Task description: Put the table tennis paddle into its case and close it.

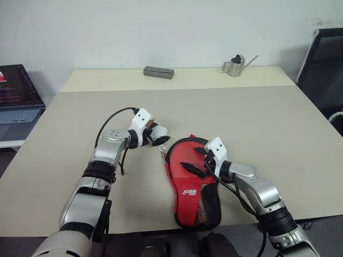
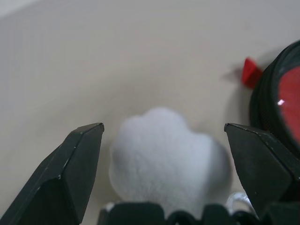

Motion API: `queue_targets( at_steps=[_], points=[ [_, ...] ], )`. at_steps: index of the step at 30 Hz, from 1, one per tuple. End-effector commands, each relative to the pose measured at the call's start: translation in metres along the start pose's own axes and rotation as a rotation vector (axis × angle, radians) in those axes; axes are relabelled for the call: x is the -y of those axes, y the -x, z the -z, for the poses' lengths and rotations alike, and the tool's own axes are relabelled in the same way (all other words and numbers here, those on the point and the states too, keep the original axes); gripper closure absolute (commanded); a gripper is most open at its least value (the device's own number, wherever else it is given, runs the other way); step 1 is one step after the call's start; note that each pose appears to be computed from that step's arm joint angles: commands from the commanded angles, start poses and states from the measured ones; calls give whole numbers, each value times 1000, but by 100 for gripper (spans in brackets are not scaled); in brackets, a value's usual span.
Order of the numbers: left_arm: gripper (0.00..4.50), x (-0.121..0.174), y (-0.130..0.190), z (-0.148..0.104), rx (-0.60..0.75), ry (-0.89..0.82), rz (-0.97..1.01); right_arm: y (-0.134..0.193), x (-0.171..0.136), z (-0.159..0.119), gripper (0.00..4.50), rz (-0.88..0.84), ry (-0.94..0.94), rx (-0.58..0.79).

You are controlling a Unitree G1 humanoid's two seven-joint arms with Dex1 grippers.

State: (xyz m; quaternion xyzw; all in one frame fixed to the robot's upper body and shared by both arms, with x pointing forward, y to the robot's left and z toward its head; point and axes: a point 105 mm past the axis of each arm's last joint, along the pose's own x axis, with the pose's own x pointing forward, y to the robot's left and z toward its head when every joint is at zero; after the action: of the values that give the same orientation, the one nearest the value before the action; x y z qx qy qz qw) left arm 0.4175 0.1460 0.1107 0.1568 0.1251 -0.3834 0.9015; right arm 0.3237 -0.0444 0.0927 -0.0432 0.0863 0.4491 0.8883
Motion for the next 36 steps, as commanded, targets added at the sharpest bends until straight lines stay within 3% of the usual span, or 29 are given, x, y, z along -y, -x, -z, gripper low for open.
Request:
queue_targets(
  at_steps=[1,16,26,29,36],
  points=[
    [0,-3,0,-2,-6,-11,-2,3,5,-14,2,43,20,50],
    [0,15,1,20,-47,20,75,13,-12,-15,2,-3,116,78],
    [345,23,5,26,-48,52,96,13,-14,-7,0,21,115,43],
    [429,26,4,25,-43,54,104,12,-11,-10,0,35,93,59],
    [437,28,14,20,-20,58,101,2,-14,-17,0,29,78,94]
  ],
)
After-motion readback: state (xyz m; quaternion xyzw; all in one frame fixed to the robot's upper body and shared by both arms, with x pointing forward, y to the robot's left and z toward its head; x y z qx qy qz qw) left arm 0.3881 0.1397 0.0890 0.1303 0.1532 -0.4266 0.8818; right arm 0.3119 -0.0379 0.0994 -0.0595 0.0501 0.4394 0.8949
